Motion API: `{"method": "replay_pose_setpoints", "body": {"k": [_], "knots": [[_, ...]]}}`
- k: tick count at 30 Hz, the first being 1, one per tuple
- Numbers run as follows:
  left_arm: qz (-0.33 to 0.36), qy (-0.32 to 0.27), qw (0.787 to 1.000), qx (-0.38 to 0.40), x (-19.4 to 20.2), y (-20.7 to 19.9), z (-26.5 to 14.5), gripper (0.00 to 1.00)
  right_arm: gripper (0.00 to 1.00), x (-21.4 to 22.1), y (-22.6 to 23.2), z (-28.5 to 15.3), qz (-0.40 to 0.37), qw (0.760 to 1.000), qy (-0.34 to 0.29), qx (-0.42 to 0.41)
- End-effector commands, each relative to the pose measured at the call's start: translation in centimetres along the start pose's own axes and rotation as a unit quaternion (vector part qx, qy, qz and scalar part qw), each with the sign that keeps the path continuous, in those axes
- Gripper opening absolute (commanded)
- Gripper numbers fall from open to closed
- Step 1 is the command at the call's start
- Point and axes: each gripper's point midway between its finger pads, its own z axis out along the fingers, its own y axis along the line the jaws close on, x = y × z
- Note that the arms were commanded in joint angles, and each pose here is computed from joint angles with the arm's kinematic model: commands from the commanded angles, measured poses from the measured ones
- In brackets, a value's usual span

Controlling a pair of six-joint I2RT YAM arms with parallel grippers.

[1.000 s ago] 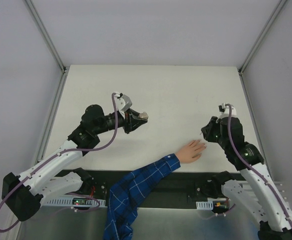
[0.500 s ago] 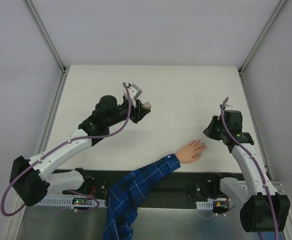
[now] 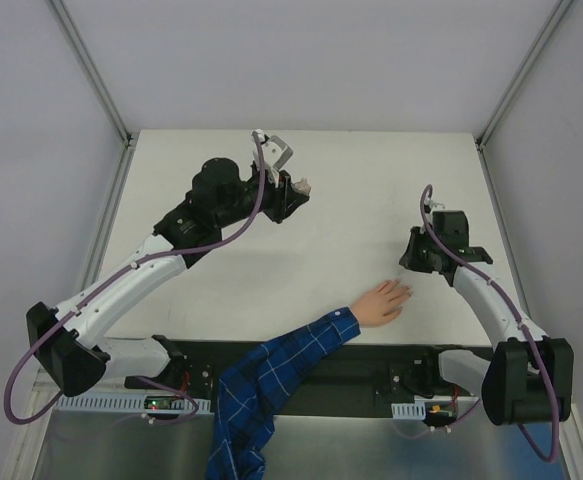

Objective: Paint the nails

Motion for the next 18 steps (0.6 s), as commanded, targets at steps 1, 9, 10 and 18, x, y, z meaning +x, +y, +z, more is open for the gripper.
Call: {"method": "replay_pose_setpoints", "body": {"k": [1,9,10,18], "knots": [[0.009,-0.001,1.000,0.029,-1.7,-1.3,0.3,0.00,0.00,-0.9,-0.5,1.1,-0.015,1.000,-0.015,0.013],[0.015,0.001,0.999,0.034,-1.9,-1.3,0.8,0.00,0.00,-0.1,-1.0,1.9,-0.015,1.000,0.002,0.027],[0.015,0.002,0.999,0.032,-1.8,-1.2,0.8,0.00,0.01,-0.1,-1.0,2.1,-0.019,0.999,0.005,0.028],[0.013,0.006,0.999,0.029,-1.6,-0.8,0.9,0.00,0.01,0.6,-1.0,2.3,-0.023,0.999,0.022,0.032]]}}
